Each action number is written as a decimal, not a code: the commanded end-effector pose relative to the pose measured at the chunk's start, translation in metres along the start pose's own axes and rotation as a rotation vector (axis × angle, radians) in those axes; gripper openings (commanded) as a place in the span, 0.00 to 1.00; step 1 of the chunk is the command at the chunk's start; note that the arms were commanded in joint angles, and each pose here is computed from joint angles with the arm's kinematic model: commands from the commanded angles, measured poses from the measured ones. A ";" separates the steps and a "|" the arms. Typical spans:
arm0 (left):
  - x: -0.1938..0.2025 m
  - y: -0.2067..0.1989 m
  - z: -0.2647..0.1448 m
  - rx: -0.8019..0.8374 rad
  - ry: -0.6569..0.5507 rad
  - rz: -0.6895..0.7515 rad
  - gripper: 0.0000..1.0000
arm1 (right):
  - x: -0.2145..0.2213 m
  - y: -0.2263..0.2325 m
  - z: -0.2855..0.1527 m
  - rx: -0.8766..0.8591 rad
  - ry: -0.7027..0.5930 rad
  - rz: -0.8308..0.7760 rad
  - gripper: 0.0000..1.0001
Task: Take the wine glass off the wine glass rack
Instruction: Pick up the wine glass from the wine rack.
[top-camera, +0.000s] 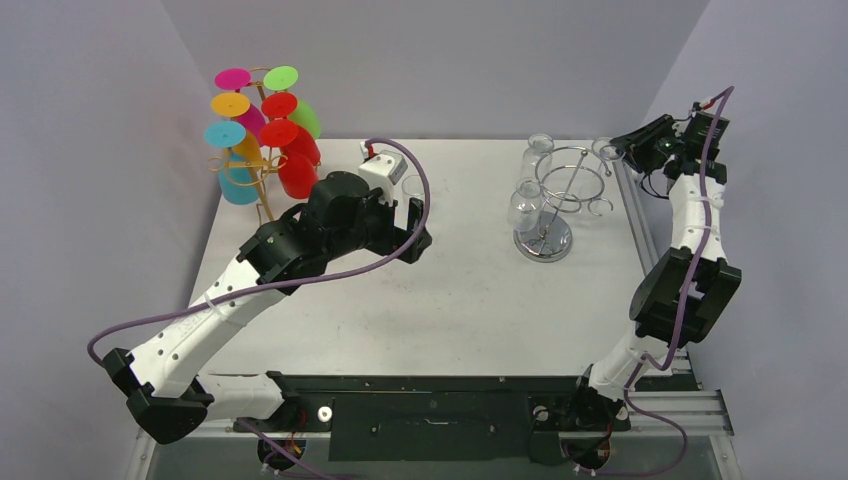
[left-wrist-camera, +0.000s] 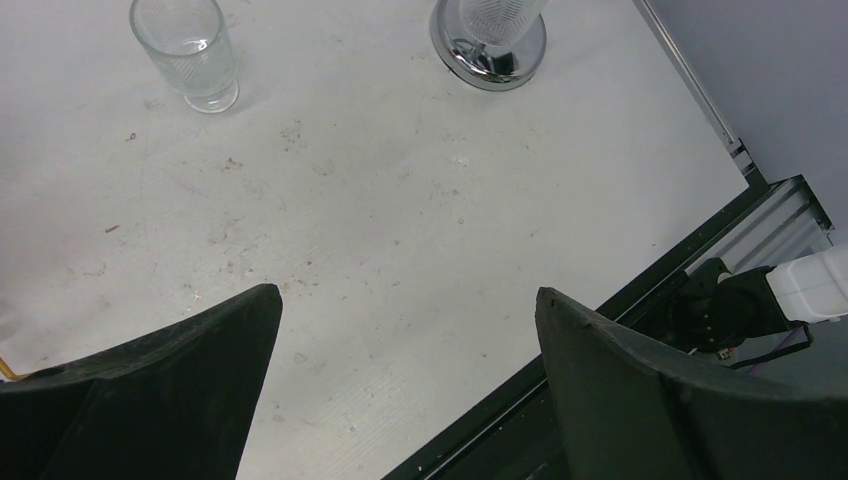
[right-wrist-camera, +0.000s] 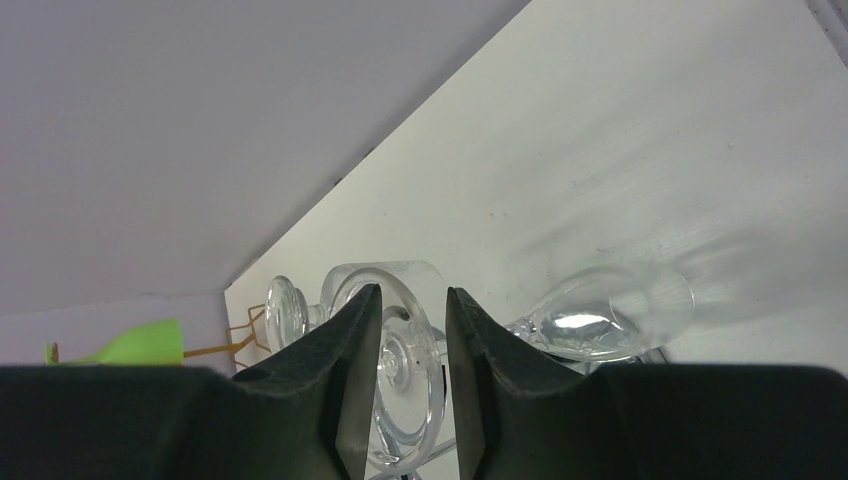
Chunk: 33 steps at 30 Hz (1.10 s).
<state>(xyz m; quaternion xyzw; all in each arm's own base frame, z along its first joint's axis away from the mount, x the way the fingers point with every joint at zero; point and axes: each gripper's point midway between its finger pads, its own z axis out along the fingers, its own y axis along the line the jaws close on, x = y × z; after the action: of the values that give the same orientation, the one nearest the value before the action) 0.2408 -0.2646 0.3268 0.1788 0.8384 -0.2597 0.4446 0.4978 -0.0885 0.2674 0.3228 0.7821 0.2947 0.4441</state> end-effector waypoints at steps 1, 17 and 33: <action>-0.008 -0.002 -0.006 0.006 -0.033 0.006 0.96 | -0.017 0.018 -0.009 -0.047 -0.059 -0.056 0.26; -0.007 -0.004 -0.001 0.010 -0.018 0.001 0.96 | -0.023 0.016 -0.020 -0.064 -0.099 -0.038 0.29; -0.003 -0.005 0.002 0.016 -0.009 -0.005 0.96 | -0.024 0.024 -0.027 -0.093 -0.114 -0.041 0.16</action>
<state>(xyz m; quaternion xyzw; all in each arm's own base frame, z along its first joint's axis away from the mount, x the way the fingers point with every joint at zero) 0.2419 -0.2664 0.3231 0.1797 0.8410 -0.2577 0.4405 0.4951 -0.0954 0.2679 0.3294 0.7678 0.3044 0.4575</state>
